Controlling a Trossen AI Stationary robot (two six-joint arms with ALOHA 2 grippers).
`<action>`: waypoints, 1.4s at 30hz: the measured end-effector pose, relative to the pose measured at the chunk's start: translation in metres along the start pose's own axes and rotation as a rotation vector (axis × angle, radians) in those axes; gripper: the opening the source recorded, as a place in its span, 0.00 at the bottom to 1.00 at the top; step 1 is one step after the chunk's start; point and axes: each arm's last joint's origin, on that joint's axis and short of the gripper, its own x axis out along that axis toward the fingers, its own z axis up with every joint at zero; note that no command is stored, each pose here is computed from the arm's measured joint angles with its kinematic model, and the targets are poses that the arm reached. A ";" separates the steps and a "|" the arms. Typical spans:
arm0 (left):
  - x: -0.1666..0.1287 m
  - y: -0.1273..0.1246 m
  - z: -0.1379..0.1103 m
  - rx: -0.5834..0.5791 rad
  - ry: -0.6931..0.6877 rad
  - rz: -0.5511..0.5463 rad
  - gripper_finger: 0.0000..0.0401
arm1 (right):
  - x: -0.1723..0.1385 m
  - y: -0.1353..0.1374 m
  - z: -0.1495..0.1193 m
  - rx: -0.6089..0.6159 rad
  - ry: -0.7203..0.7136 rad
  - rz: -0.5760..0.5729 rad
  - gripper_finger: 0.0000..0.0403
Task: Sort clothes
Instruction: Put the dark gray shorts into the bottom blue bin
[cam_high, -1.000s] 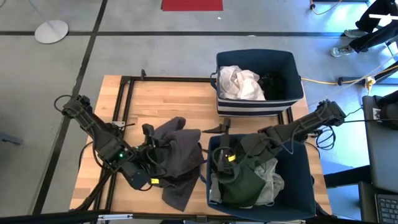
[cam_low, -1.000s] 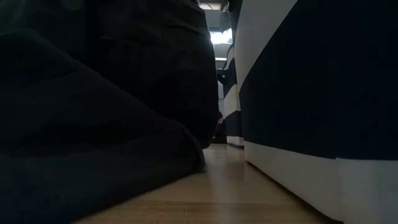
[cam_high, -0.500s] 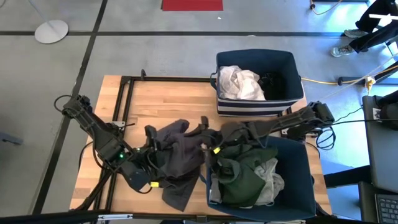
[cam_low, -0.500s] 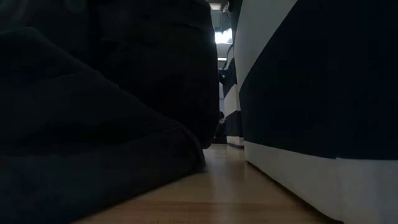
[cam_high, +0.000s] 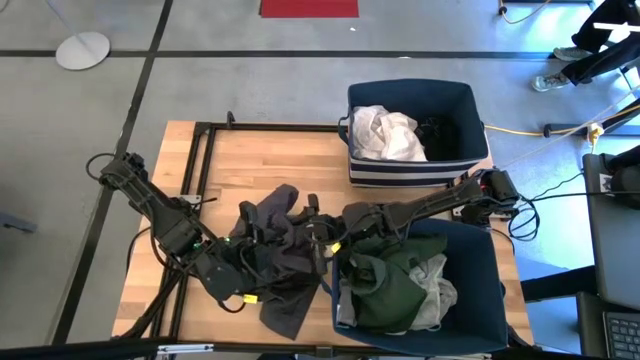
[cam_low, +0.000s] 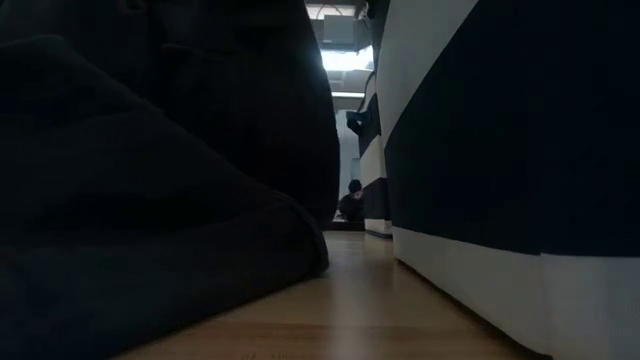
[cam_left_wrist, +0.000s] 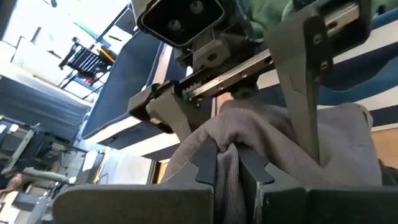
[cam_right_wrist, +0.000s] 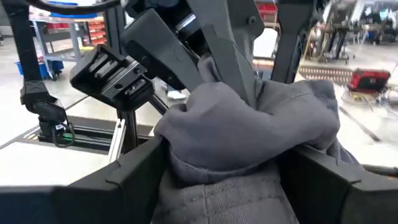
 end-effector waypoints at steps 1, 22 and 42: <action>0.000 0.000 0.000 0.000 0.000 -0.003 0.03 | 0.001 0.000 -0.001 -0.012 -0.012 0.006 0.72; -0.002 0.004 0.005 -0.112 -0.038 -0.085 0.16 | 0.002 0.001 0.003 -0.151 -0.077 0.069 0.13; -0.084 0.105 -0.034 -0.391 -0.052 -0.183 0.47 | -0.051 -0.009 0.080 -0.181 -0.269 -0.065 0.13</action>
